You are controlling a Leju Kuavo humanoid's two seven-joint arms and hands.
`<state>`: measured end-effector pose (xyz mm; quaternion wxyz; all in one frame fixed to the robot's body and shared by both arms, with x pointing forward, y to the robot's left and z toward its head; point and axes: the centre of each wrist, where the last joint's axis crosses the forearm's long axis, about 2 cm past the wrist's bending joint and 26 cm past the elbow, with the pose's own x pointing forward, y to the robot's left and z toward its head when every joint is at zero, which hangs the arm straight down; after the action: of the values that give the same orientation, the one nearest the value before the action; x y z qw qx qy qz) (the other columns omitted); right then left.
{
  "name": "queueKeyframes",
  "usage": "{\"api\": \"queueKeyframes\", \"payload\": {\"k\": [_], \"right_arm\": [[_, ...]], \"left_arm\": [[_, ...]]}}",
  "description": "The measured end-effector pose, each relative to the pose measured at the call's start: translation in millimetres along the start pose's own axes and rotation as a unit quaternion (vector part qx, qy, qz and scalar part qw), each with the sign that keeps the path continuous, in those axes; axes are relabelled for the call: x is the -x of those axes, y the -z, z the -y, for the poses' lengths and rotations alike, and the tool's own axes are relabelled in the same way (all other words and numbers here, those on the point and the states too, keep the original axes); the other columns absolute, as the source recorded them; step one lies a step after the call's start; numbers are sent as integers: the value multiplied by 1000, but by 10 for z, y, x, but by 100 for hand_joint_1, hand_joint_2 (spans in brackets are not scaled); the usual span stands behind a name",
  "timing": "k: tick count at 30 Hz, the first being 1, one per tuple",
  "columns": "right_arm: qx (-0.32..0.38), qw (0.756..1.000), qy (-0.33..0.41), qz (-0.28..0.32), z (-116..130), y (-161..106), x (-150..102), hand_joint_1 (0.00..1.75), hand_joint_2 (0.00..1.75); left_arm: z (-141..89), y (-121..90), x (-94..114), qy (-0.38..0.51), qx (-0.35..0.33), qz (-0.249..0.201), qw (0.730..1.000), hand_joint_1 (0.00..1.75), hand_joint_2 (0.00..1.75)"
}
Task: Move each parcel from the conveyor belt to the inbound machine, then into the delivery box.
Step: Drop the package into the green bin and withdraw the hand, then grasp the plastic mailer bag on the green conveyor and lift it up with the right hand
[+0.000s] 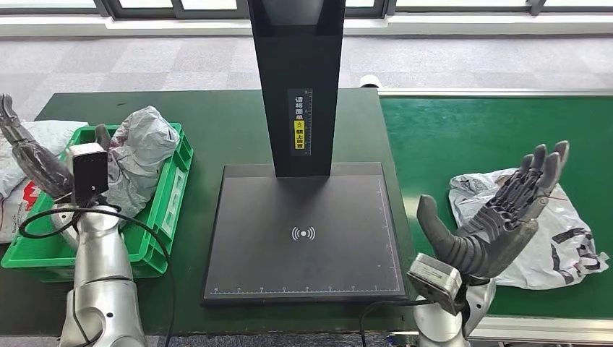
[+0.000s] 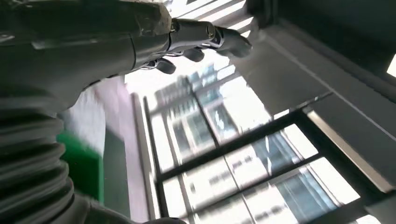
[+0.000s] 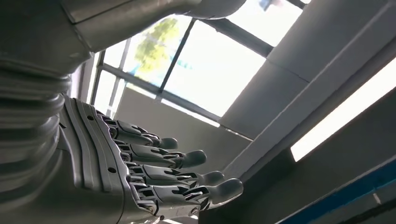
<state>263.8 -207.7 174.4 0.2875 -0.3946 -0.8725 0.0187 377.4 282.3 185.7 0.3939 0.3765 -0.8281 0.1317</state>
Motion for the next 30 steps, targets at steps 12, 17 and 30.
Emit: {"api": "queueKeyframes", "payload": {"k": [12, 17, 30], "right_arm": [[-177, 929, -319, -70, 64, -339, 416, 0, 175], [-190, 923, -324, -83, 69, -417, 485, 0, 175], [-199, 918, -330, -96, 84, -476, 548, 0, 175]], "left_arm": [[183, -1006, -571, -355, 167, -28, 920, 0, 175], [183, -1088, -657, -364, 179, -23, 914, 0, 175], [182, -1128, -707, -370, 185, -20, 910, 0, 175]]}}
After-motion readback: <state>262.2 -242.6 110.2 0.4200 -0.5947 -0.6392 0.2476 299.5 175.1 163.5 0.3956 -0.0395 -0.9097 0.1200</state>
